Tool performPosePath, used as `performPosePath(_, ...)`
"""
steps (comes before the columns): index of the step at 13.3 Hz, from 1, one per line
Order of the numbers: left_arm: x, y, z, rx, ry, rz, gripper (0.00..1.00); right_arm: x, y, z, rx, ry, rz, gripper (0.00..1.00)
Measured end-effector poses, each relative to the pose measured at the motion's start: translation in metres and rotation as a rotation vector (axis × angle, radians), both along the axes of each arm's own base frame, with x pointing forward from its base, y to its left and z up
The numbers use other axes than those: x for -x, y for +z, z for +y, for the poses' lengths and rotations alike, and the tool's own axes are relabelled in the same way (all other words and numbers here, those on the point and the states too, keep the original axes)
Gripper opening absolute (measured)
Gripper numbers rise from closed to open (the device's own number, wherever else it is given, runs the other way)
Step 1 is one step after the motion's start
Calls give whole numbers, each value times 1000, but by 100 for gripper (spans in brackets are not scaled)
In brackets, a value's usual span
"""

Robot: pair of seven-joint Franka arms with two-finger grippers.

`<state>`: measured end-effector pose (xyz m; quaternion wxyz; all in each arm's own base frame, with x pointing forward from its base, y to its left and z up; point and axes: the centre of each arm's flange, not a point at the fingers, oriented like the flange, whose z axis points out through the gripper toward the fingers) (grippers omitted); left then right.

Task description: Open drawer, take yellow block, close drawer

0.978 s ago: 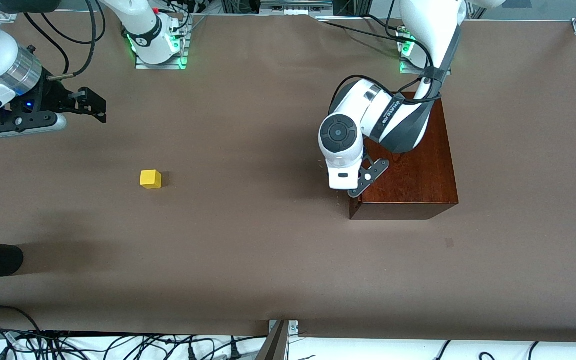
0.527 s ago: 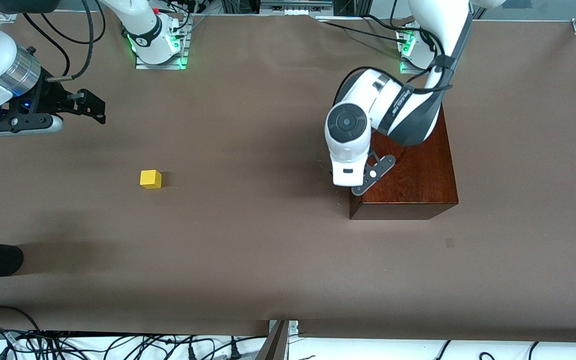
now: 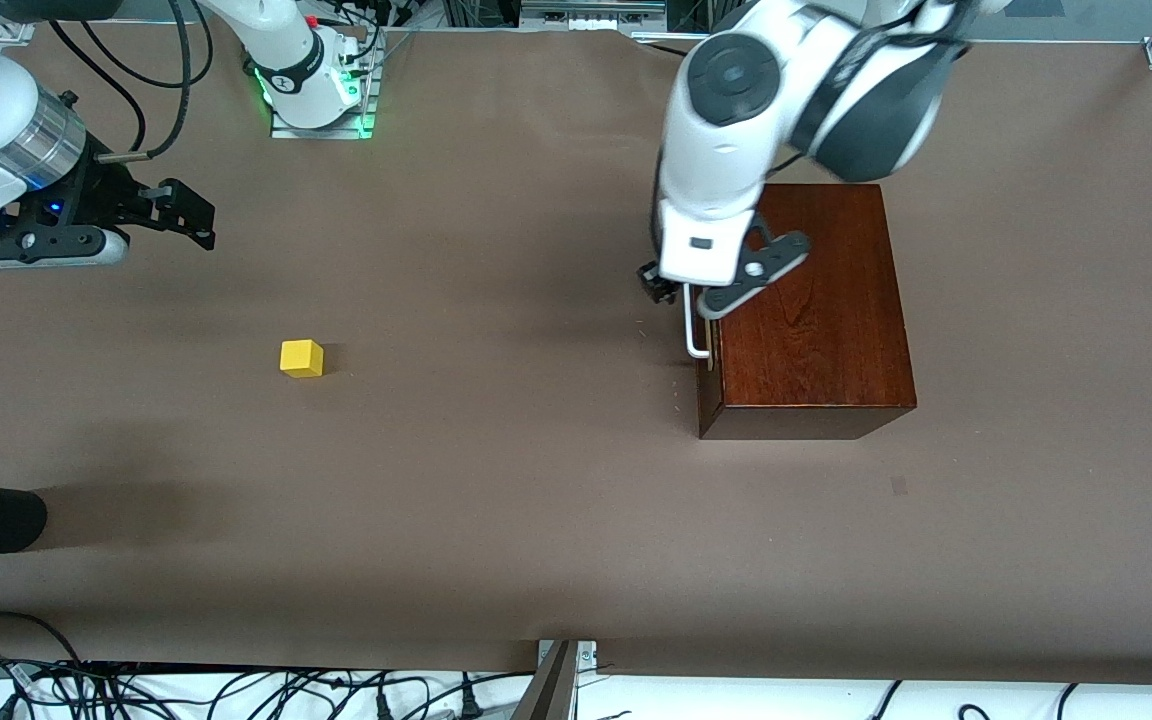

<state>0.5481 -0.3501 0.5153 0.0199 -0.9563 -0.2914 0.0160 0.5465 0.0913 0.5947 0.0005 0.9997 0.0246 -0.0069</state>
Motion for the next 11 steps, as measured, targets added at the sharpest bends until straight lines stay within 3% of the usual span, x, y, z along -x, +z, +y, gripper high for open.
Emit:
performPosePath(2, -18, 26, 71, 13, -87, 11, 100, 1, 6, 0, -1, 1, -13, 100)
performPosePath(6, -21, 60, 203, 37, -288, 2, 100, 0, 10, -2, 3, -2, -27, 100)
performPosePath(11, -2, 75, 295, 51, -513, 11, 100, -3, 9, -22, 3, -35, -24, 100)
